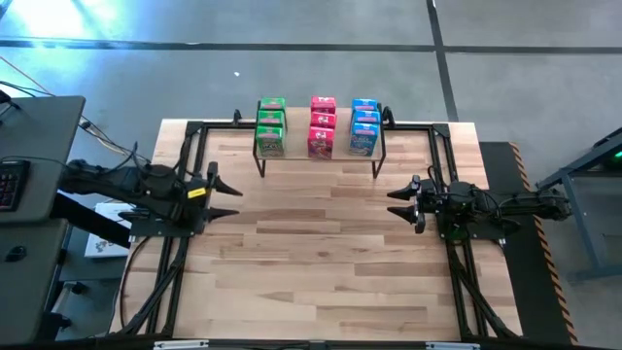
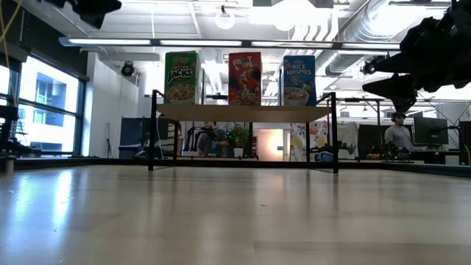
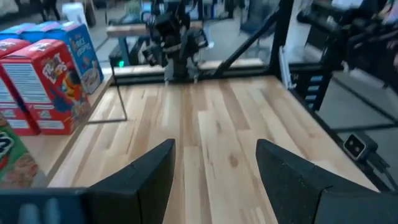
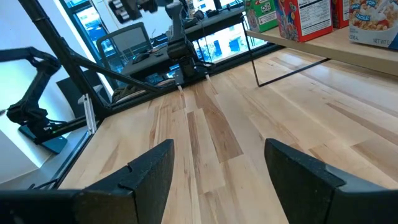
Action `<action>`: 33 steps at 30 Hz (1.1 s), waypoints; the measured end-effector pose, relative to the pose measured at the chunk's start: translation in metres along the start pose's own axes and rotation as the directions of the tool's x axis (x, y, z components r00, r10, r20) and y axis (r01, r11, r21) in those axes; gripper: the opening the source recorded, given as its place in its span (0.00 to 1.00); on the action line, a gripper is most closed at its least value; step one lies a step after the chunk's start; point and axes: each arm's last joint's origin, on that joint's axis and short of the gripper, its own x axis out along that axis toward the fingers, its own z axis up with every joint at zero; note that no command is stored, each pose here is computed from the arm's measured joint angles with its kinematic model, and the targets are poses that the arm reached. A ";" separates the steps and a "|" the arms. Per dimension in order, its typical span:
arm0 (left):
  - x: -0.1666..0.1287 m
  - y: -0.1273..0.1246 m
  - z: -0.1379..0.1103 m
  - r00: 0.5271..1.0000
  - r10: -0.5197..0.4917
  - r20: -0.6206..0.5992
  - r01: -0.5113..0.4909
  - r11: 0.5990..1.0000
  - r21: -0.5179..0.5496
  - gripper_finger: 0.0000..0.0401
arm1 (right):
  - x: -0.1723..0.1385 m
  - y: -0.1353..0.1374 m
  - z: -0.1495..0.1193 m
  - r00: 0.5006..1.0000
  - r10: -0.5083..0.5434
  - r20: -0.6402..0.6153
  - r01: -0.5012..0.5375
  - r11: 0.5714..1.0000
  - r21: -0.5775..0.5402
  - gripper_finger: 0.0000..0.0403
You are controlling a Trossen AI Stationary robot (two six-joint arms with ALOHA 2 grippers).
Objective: Stack cereal on shelf
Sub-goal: Return to Home Position
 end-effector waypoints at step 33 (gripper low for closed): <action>0.019 -0.004 -0.115 0.958 0.034 0.284 -0.031 0.999 -0.017 0.54 | 0.000 0.000 0.000 1.000 0.000 0.000 0.000 1.000 0.000 0.60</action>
